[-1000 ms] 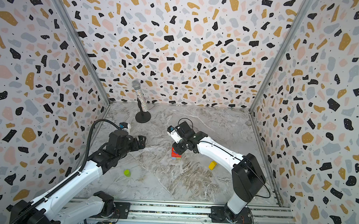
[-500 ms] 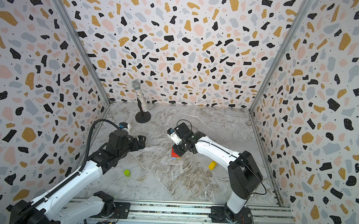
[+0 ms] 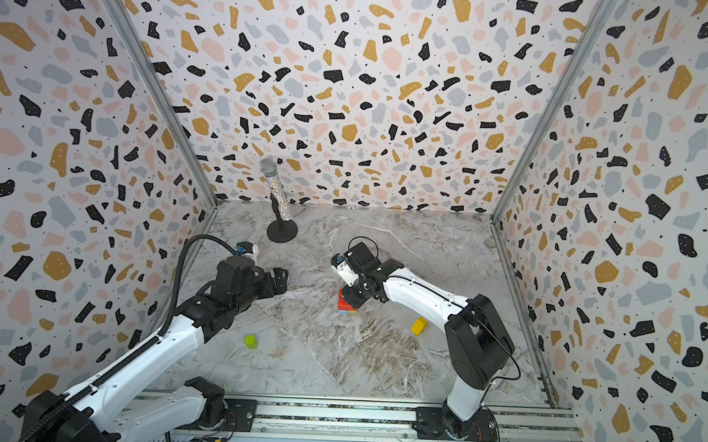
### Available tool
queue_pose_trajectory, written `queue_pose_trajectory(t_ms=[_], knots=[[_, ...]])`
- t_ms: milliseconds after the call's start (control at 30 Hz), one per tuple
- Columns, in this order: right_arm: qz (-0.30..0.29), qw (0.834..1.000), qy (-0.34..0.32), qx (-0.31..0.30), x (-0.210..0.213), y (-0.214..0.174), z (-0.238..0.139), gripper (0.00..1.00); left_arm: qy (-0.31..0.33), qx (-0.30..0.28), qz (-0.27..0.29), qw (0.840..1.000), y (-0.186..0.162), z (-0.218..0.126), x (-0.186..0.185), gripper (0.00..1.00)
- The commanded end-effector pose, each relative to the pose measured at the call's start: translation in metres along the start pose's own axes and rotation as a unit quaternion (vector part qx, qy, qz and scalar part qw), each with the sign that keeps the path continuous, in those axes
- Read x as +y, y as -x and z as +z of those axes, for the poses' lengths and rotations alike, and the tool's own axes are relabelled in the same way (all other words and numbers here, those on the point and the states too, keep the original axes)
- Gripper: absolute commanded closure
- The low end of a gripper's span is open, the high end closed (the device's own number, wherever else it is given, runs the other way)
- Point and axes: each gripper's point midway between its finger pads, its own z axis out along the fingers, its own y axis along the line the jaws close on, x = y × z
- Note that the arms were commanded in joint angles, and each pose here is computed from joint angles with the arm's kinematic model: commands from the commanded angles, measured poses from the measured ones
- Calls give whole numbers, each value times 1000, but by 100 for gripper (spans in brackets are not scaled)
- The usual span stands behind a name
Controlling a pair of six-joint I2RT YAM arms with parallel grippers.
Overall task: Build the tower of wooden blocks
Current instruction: 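Lower the green cube onto the yellow cube with the right gripper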
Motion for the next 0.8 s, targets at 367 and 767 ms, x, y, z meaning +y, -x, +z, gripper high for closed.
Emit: queue_pose_trajectory(t_ms=[367,767], knots=[[0,1000,-3,-10,-3,11,-7,68,-6,-22,2,1000,11,-1,-5,0],[3,1000,-5,-16,-5,13,-6,66,-4,-23,1,1000,10,-2,-3,0]])
